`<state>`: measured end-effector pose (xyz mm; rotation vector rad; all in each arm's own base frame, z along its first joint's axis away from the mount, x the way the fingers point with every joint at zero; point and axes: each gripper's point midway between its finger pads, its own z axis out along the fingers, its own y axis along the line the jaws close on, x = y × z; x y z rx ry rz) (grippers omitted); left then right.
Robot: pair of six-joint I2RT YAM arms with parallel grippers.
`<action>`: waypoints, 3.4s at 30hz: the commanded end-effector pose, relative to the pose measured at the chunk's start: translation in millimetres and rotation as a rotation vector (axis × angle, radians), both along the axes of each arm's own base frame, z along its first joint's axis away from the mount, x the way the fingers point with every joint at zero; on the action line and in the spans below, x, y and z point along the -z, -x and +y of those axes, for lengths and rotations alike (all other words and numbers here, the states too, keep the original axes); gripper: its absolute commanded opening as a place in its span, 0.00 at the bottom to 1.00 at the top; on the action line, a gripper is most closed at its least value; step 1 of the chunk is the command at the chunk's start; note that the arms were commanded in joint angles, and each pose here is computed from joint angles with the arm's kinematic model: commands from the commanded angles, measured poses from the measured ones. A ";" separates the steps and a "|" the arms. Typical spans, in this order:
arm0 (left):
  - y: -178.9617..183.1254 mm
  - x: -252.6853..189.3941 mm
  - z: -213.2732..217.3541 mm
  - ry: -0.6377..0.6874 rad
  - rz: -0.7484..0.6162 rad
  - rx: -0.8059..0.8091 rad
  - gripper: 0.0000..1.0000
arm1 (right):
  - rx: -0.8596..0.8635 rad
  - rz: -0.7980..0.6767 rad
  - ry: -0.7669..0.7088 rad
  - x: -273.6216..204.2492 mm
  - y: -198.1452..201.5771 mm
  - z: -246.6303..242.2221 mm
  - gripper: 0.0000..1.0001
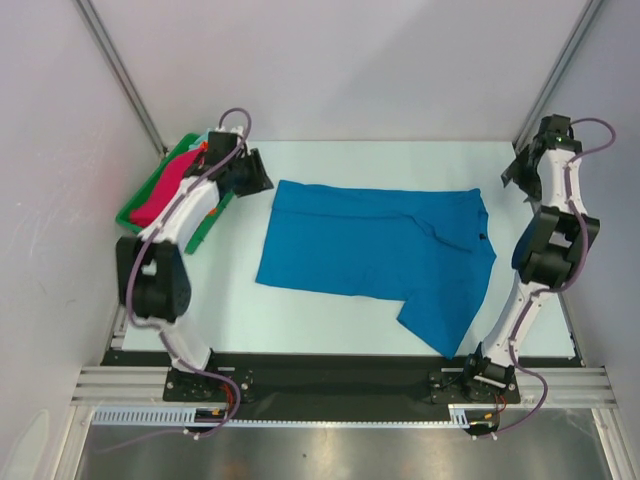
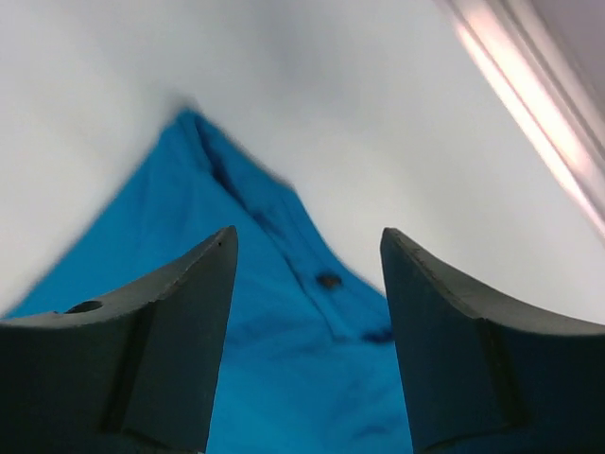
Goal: Fold and stack the t-shirts
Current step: Fold the tshirt
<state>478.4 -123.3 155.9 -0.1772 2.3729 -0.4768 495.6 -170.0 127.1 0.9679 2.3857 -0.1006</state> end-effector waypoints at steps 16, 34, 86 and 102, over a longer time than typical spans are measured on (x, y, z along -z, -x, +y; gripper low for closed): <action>221.3 38.4 19.2 0.122 0.162 -0.095 0.45 | -0.449 -0.059 -0.235 6.9 129.9 213.9 0.56; 218.0 47.9 1.4 0.193 0.214 -0.033 0.43 | -0.548 0.117 -0.077 68.6 66.2 238.4 0.49; 178.5 53.0 -6.3 0.230 0.209 0.010 0.39 | -0.533 0.276 -0.167 50.6 98.0 255.9 0.00; 78.1 17.6 -43.7 0.379 0.063 0.090 0.43 | -0.176 -0.110 -0.460 9.0 81.4 139.8 0.43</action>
